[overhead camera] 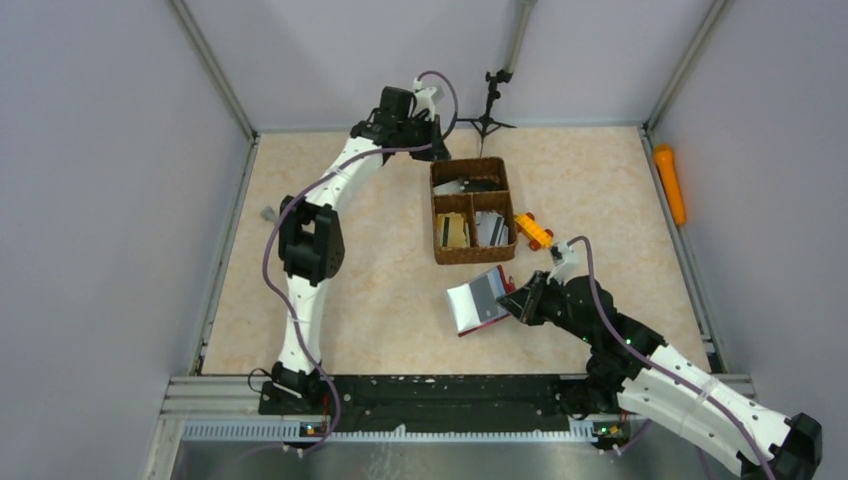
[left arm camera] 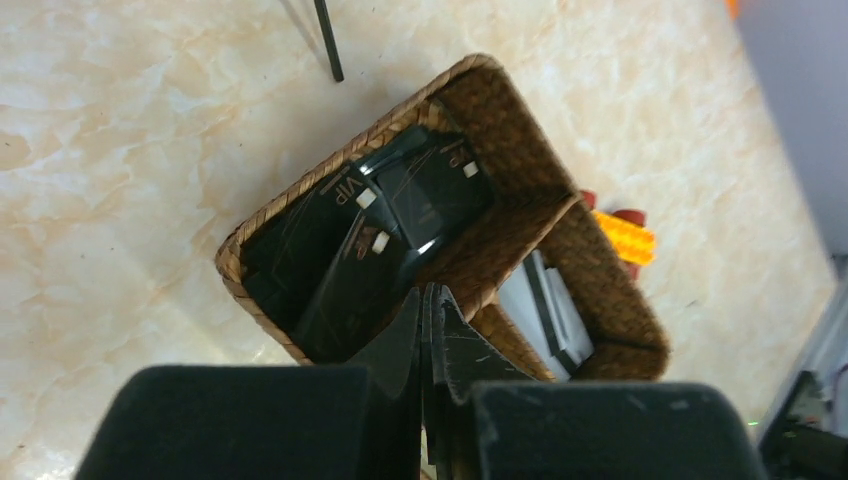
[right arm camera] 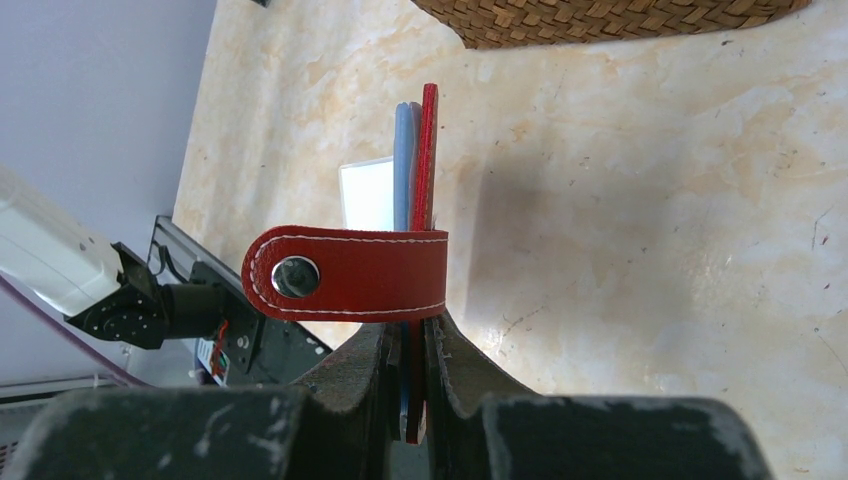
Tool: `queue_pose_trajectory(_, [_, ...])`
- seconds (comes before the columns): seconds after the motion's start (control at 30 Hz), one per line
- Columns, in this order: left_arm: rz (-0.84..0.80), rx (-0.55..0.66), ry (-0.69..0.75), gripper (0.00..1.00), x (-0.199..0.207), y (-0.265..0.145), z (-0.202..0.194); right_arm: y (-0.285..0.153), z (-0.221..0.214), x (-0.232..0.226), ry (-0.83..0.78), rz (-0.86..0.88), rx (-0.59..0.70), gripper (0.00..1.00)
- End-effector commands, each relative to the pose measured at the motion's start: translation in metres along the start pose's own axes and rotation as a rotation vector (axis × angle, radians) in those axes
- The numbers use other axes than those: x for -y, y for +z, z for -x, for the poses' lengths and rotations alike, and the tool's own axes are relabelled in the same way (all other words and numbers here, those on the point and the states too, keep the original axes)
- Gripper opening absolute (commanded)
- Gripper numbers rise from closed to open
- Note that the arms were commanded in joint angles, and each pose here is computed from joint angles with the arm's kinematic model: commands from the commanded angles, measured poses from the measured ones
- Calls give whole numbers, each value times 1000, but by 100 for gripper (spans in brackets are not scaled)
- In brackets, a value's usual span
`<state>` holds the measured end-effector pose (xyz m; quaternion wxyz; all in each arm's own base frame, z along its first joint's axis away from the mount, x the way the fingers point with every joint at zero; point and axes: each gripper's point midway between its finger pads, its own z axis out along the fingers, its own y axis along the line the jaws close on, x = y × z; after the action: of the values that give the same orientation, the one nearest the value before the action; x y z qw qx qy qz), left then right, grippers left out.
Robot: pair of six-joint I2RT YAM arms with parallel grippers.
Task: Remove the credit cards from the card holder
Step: Place the credit card in the storage box.
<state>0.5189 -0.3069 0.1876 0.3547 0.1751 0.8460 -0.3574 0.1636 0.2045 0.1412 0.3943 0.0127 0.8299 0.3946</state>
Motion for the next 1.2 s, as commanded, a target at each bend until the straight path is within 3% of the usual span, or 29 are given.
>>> queue_pose_trajectory(0.0, [69,-18,173,0,-7,3,-1,-7,25,-23,-1,63,68,0])
queue_pose_trajectory(0.3, [165,-8,326,0,-1,3,-1,-8,26,-22,-4,57,75,0])
queue_pose_trajectory(0.43, [92,1,269,2,23,-8,-7,-7,24,-19,-3,48,70,0])
queue_pose_trajectory(0.53, [36,76,208,13,51,-31,-12,-7,24,-18,6,51,80,0])
queue_pose_trajectory(0.7, [47,167,118,40,78,-70,-35,-8,26,-20,15,68,95,0])
queue_pose_trajectory(0.87, [141,153,31,75,76,-89,-72,-9,26,-19,37,63,103,0])
queue_pose_trajectory(0.93, [220,101,0,97,59,-85,-85,-9,26,-19,42,68,105,0])
queue_pose_trajectory(1.17, [470,-145,-84,99,8,-58,-115,-19,32,-23,51,80,133,0])
